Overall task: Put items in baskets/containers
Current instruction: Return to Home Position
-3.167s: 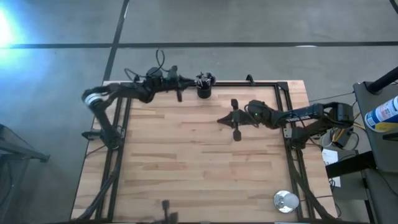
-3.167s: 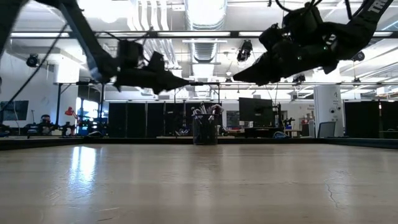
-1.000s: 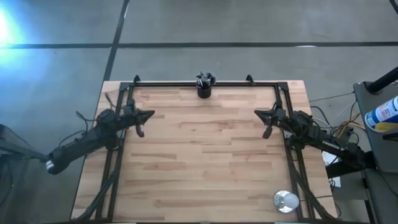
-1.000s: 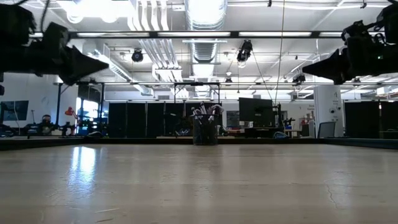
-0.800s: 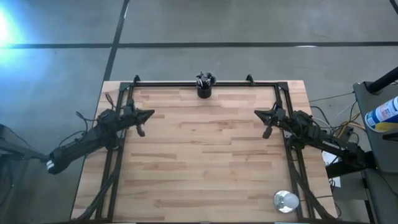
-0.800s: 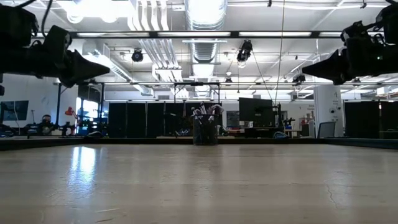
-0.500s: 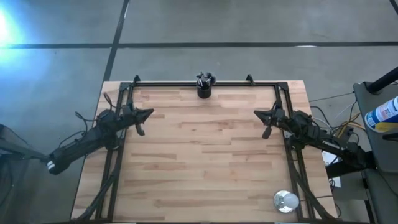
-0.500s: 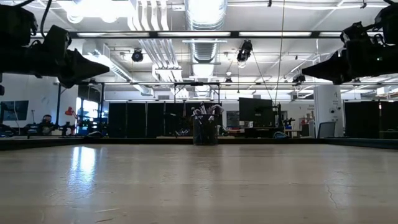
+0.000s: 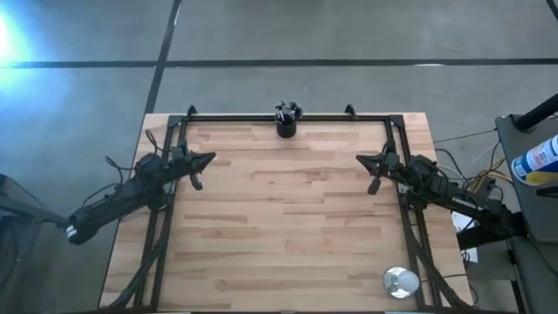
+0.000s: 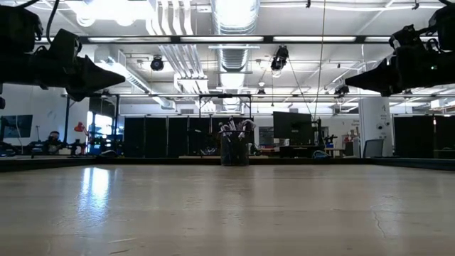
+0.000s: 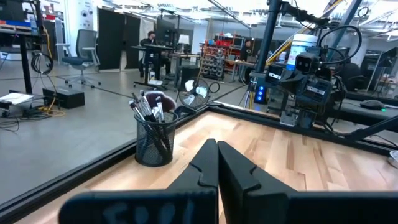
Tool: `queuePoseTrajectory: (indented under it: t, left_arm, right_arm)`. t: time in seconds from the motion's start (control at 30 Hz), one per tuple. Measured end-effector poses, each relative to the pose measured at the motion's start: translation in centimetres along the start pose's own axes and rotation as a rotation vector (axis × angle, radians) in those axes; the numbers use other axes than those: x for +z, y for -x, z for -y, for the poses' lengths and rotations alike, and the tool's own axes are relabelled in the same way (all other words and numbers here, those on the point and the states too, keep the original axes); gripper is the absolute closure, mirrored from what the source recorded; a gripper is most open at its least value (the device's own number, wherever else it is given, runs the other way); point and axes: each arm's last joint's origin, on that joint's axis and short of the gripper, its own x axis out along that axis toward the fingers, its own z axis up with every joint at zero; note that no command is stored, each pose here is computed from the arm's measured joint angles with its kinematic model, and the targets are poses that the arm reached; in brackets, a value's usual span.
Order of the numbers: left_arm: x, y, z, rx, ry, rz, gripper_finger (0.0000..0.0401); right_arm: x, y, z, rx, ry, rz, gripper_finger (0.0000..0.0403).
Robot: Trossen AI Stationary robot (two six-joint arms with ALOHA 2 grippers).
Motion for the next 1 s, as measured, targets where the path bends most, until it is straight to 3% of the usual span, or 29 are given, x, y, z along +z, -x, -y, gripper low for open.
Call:
queuePoseTrajectory:
  t: [1.0]
  left_arm:
    - [-0.01, 0.00, 0.00, -0.001, 0.000, -0.001, 0.0401]
  right_arm:
    - [-0.24, -0.20, -0.05, 0.006, -0.001, -0.032, 0.0394]
